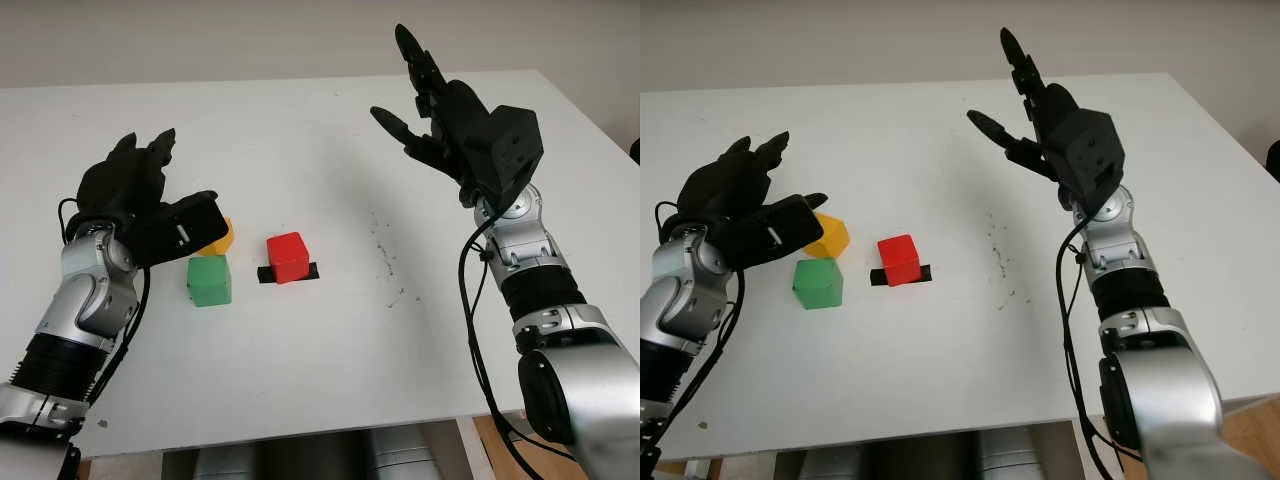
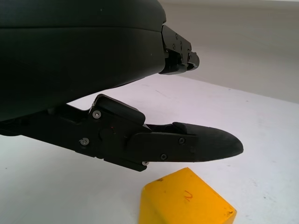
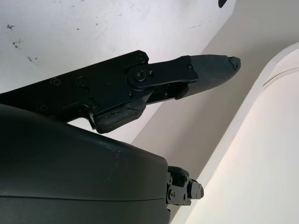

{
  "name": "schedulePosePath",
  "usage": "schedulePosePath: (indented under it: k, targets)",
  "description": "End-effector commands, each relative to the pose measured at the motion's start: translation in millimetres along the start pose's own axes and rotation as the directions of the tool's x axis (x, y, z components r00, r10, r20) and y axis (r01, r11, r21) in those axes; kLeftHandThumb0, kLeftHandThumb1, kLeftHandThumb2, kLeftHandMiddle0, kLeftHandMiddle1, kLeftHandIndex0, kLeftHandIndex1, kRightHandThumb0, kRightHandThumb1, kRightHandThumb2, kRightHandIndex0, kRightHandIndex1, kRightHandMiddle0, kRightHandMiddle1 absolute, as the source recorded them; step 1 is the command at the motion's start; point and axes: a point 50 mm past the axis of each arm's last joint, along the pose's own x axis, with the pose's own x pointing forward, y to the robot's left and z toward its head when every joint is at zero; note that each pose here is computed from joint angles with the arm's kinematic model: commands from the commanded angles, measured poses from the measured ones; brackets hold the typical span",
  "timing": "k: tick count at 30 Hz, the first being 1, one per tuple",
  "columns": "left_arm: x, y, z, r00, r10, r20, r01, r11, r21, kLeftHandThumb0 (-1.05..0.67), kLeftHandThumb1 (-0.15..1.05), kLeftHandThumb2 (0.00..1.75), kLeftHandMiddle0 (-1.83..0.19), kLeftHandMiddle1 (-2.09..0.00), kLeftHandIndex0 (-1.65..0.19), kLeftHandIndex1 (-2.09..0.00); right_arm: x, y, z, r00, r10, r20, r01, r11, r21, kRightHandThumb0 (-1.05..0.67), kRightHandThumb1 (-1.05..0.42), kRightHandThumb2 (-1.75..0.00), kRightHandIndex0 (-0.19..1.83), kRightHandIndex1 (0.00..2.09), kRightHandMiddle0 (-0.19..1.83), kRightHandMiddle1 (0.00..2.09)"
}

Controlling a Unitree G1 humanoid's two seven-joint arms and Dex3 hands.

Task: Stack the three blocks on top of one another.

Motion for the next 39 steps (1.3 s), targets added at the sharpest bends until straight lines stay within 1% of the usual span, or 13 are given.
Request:
schedulePosePath:
  k: [1,8,14,18,21,25,29,30,32,33,34,36,39]
  targets:
    - [0.0,7.1,2.8,1.0,0.012,0.006,-0.012,1.0,0.008,-0.84,1.05,0.43,-0.01,-0.06,-0.11,-0.05,0,-2,1.1,1.0,-0.005,0.009,0.005,1.0,-0.01,-0.88,-1.05,-0.26,-0.15,0.06,0.01,0.06]
    - [-6.3,4.2,7.4,0.996,-0.094,0.008,0.092,0.99,0.106,-0.94,1.05,0.43,-0.06,-0.07,-0.2,-0.09,1,0,1.0,1.0,0.002,0.004,-0.002,1.0,0.011,-0.88,-1.05,-0.24,-0.17,0.05,0.01,0.07]
    - [-12.3,1.6,10.9,0.982,-0.187,-0.005,0.186,0.97,0.155,-1.03,1.05,0.46,-0.08,-0.06,-0.2,-0.08,1,-1,0.9,1.0,0.002,0.003,-0.002,1.0,0.003,-0.89,-1.05,-0.24,-0.17,0.05,0.01,0.06]
    - [-16.7,0.6,14.3,0.976,-0.218,0.002,0.215,0.965,0.152,-1.05,1.05,0.46,-0.1,-0.06,-0.2,-0.08,0,-1,0.8,1.0,0.007,0.005,-0.007,1.0,0.015,-0.88,-1.05,-0.24,-0.18,0.05,0.01,0.06]
    - [-20.6,-0.7,16.9,0.971,-0.238,0.013,0.232,0.957,0.173,-1.05,1.05,0.47,-0.05,-0.04,-0.18,-0.06,0,0,0.8,1.0,0.005,0.01,-0.005,1.0,0.015,-0.88,-1.05,-0.24,-0.18,0.05,0.01,0.06]
    - [-22.9,-3.8,18.1,0.966,-0.257,-0.005,0.252,0.942,0.224,-1.05,1.05,0.48,-0.04,-0.04,-0.16,-0.05,0,1,0.7,1.0,0.005,0.008,-0.005,1.0,0.02,-0.87,-1.05,-0.24,-0.17,0.05,0.01,0.06]
    - [-22.4,-8.3,17.3,0.96,-0.279,-0.027,0.277,0.926,0.256,-1.04,1.05,0.47,-0.17,-0.1,-0.28,-0.14,0,0,0.0,1.0,0.002,0.002,-0.002,1.0,0.024,-0.89,-1.05,-0.23,-0.18,0.05,0.02,0.06]
    - [-22.2,-9.5,17.2,0.958,-0.284,-0.033,0.283,0.923,0.261,-1.04,1.05,0.46,-0.19,-0.09,-0.23,-0.3,0,0,-0.1,1.0,0.002,0.002,-0.002,1.0,0.026,-0.89,-1.05,-0.23,-0.18,0.05,0.02,0.06]
    - [-21.6,-11.8,17.3,0.957,-0.287,-0.04,0.287,0.921,0.265,-1.04,1.05,0.45,-0.22,-0.07,0.09,-1.01,0,0,0.0,1.0,0.004,0.003,-0.004,1.0,0.025,-0.89,-1.05,-0.23,-0.18,0.05,0.02,0.06]
    - [-21.3,-12.9,17.3,0.957,-0.287,-0.042,0.287,0.92,0.267,-1.04,1.05,0.45,-0.22,-0.06,0.14,-1.14,0,0,0.1,1.0,0.006,0.004,-0.006,1.0,0.024,-0.89,-1.05,-0.23,-0.18,0.05,0.02,0.06]
    - [-21.0,-14.0,17.3,0.957,-0.287,-0.044,0.288,0.919,0.27,-1.04,1.05,0.44,-0.22,-0.06,0.16,-1.22,0,0,0.1,1.0,0.006,0.004,-0.006,1.0,0.025,-0.89,-1.05,-0.23,-0.18,0.05,0.02,0.06]
    - [-20.6,-15.9,17.5,0.958,-0.283,-0.049,0.285,0.915,0.286,-1.04,1.05,0.44,-0.24,-0.06,0.19,-1.32,0,-1,0.2,1.0,0.005,0.005,-0.006,1.0,0.021,-0.89,-1.05,-0.23,-0.18,0.05,0.02,0.06]
    - [-20.3,-18.1,17.9,0.962,-0.268,-0.057,0.272,0.907,0.322,-1.05,1.05,0.43,-0.25,-0.07,0.19,-1.38,0,-1,1.0,1.0,0.004,0.007,-0.004,1.0,0.009,-0.89,-1.05,-0.23,-0.18,0.05,0.01,0.06]
